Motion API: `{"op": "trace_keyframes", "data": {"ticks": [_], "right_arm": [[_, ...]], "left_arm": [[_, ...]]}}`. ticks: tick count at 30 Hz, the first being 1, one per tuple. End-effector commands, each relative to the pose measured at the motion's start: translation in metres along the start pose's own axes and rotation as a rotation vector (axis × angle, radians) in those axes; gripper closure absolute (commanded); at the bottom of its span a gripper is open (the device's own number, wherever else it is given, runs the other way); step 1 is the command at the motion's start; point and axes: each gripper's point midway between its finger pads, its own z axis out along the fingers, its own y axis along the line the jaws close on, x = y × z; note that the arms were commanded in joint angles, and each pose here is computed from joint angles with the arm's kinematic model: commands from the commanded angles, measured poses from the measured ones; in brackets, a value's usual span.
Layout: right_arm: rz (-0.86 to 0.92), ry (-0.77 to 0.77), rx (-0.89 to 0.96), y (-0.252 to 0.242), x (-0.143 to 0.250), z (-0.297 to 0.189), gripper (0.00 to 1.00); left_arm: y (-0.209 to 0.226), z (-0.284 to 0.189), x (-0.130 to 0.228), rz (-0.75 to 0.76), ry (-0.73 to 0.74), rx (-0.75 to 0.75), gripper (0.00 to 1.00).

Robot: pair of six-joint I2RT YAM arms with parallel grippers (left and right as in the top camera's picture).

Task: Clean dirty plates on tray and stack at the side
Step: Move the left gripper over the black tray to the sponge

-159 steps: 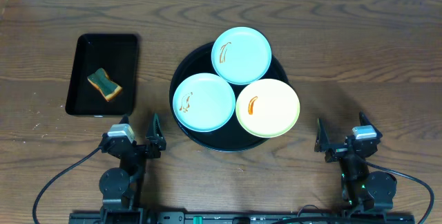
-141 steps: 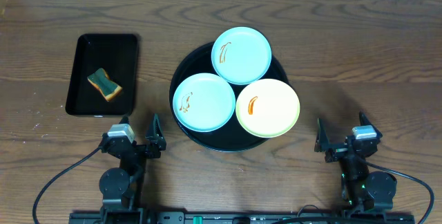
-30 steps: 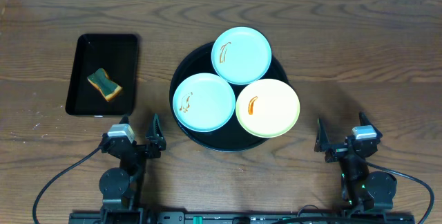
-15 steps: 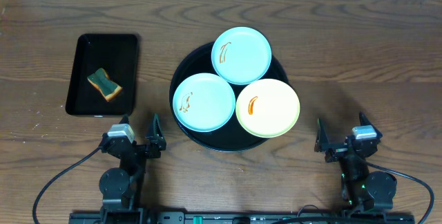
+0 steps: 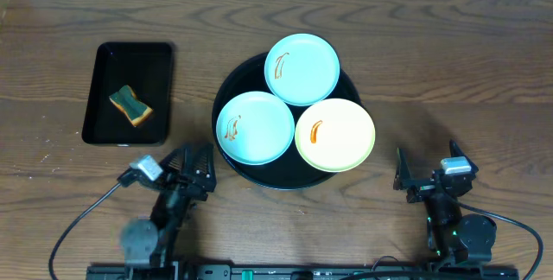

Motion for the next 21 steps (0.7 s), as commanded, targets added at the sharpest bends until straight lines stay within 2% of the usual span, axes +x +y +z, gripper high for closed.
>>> {"op": "trace_keyframes", "data": {"ticks": [1, 5, 9, 12, 16, 21], "right_arm": [[-0.008, 0.000, -0.006, 0.002, 0.001, 0.000, 0.01], [-0.008, 0.000, -0.006, 0.002, 0.001, 0.000, 0.01], [-0.008, 0.000, -0.006, 0.002, 0.001, 0.000, 0.01], [-0.008, 0.000, -0.006, 0.002, 0.001, 0.000, 0.01], [-0.008, 0.000, -0.006, 0.002, 0.001, 0.000, 0.01], [-0.008, 0.000, -0.006, 0.002, 0.001, 0.000, 0.01]], "left_arm": [[-0.028, -0.002, -0.015, -0.024, -0.053, 0.123, 0.20], [-0.052, -0.008, -0.035, 0.133, -0.132, 0.194, 0.20], [-0.060, -0.005, -0.047, 0.299, -0.125, 0.132, 0.20], [-0.051, 0.004, -0.060, 0.383, -0.059, -0.024, 0.20], [-0.036, 0.022, -0.075, 0.450, 0.103, -0.233, 0.20], [0.018, 0.031, -0.099, 0.414, 0.333, -0.709, 0.20]]}}
